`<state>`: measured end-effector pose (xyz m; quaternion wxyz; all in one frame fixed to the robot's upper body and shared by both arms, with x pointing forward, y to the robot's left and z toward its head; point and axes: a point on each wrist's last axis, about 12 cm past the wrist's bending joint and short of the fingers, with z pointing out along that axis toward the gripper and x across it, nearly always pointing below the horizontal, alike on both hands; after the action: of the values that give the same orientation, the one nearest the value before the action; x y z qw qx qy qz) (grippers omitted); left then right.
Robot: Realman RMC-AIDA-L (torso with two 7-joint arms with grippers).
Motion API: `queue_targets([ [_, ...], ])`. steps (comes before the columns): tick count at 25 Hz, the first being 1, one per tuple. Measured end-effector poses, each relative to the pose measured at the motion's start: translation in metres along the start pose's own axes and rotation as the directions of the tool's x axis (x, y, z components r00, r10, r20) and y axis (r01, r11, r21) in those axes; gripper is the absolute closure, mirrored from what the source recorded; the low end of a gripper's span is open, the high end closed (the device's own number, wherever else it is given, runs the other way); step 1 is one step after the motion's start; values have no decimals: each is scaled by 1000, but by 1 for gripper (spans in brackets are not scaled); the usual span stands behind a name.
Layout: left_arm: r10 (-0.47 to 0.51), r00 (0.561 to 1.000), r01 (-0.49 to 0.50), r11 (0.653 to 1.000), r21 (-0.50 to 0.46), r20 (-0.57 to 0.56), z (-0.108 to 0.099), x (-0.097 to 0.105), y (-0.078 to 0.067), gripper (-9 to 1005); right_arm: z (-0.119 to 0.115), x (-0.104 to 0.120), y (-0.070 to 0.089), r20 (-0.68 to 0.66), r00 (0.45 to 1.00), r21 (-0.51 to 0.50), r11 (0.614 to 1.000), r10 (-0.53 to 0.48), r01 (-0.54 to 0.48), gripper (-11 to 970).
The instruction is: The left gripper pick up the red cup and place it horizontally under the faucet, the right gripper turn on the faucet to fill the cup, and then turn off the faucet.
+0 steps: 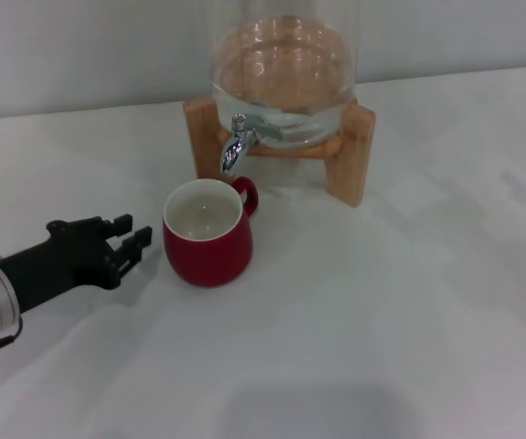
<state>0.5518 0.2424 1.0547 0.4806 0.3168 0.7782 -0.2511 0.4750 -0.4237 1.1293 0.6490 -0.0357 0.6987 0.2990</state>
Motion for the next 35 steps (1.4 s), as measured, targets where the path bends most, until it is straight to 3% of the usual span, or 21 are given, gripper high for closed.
queue_targets([
  [17, 57, 997, -53, 994, 95, -45, 18, 2, -25, 684, 0, -1, -2, 7, 1000, 10, 1000, 0, 0, 178],
  [28, 59, 997, -58, 997, 46, -40, 19, -3, -17, 678, 1, -1, -2, 9, 1000, 9, 1000, 3, -3, 178],
  [35, 117, 993, -115, 990, 83, -24, 18, -8, -28, 674, -2, -3, -4, 18, 1000, 19, 1000, 2, -3, 179],
])
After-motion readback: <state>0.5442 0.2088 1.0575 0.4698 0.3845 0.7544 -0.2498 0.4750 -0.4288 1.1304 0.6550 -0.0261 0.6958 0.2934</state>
